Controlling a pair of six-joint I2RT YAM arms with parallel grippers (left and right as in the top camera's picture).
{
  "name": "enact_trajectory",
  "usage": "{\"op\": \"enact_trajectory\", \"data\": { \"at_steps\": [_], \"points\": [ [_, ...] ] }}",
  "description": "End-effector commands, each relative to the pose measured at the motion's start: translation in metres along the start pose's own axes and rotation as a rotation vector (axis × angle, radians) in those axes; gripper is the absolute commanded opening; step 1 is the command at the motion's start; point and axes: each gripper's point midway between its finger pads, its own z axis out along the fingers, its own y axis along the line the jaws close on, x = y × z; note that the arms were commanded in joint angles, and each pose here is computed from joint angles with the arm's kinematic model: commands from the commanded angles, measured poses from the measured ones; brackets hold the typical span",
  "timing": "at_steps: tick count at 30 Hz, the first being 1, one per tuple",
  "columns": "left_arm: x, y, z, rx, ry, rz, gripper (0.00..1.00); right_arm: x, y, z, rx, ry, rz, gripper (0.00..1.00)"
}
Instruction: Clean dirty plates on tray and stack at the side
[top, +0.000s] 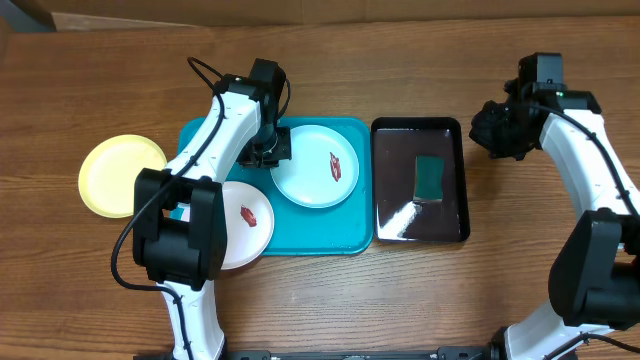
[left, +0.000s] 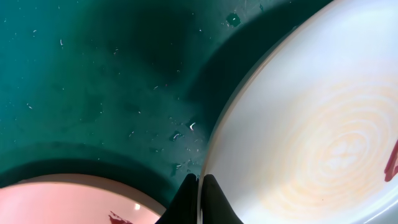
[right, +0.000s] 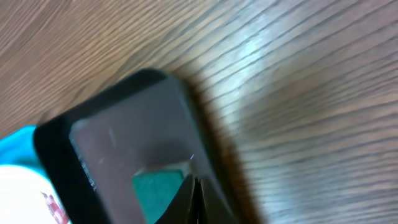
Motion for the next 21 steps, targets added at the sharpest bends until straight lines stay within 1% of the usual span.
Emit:
{"op": "enact_trajectory", "data": {
  "at_steps": [1, 3, 6, 8, 14, 21],
  "points": [
    [-0.002, 0.003, -0.011, -0.01, -0.033, -0.021, 0.05, -0.004, -0.007, 0.003, 0.042, -0.033, 0.028, 0.03],
    [-0.002, 0.003, -0.011, -0.01, -0.032, -0.02, 0.05, -0.001, -0.01, 0.007, 0.045, -0.031, 0.036, 0.04],
    [-0.002, 0.003, -0.011, -0.01, -0.033, -0.02, 0.05, 0.002, -0.027, 0.017, 0.114, -0.052, 0.114, 0.04],
    [-0.003, 0.003, -0.011, -0.009, -0.036, -0.02, 0.04, 0.004, -0.03, 0.025, 0.11, -0.062, 0.12, 0.04],
    [-0.004, 0.002, -0.011, -0.006, -0.041, -0.02, 0.04, 0.015, -0.031, 0.04, 0.081, -0.047, 0.118, 0.04],
    [-0.005, 0.001, -0.011, -0.003, -0.045, -0.02, 0.04, 0.031, -0.017, 0.047, 0.054, -0.009, 0.083, 0.04]
  ]
}}
